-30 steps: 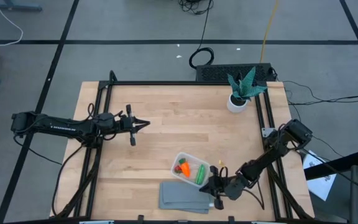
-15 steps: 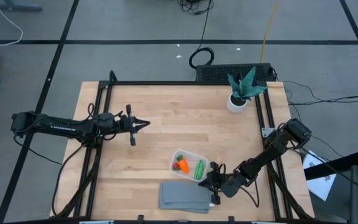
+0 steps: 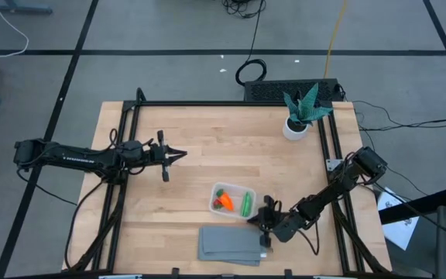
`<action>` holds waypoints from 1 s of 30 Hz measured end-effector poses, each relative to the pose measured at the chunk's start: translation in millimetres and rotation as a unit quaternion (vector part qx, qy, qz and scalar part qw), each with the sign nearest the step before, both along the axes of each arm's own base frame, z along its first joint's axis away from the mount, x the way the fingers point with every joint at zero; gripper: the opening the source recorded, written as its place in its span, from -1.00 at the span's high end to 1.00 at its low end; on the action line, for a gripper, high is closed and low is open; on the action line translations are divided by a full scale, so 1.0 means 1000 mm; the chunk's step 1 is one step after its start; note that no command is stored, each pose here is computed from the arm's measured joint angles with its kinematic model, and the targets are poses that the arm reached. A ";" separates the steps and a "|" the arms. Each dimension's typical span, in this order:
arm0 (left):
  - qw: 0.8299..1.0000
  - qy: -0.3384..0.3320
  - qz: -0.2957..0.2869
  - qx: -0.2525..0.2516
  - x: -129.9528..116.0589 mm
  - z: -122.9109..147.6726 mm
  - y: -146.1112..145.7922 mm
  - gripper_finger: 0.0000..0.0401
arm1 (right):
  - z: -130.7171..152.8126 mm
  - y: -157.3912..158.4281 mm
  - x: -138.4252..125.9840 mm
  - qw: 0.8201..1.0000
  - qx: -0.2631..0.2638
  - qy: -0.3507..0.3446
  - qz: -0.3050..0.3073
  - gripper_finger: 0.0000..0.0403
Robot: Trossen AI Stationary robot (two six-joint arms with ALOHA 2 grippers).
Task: Pick and placing Produce into tupperware
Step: Adjust the transparent bin
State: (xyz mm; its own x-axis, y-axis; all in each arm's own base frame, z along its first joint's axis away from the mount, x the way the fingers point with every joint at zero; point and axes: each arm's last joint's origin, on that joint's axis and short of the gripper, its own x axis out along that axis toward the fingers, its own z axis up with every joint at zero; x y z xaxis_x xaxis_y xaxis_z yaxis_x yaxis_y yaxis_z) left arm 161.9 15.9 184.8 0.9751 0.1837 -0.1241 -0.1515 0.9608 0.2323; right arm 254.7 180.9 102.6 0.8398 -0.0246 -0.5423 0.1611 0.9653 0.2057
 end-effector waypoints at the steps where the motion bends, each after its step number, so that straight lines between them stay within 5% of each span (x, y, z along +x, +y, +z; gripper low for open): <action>1: 1.000 0.000 0.000 0.000 0.000 0.000 0.000 0.87 | 0.000 -0.001 0.000 1.000 -0.001 -0.002 -0.005 1.00; 13: 1.000 0.001 0.000 -0.002 0.000 0.000 0.000 0.87 | 0.001 -0.003 0.000 0.999 0.000 -0.031 -0.039 1.00; 20: 1.000 0.004 0.000 0.000 0.000 -0.001 0.000 0.87 | 0.011 0.006 0.005 0.996 0.041 -0.063 0.038 1.00; 30: 1.000 0.004 0.000 0.000 0.000 -0.001 0.000 0.87 | 0.012 -0.004 0.012 0.997 0.041 -0.070 0.016 1.00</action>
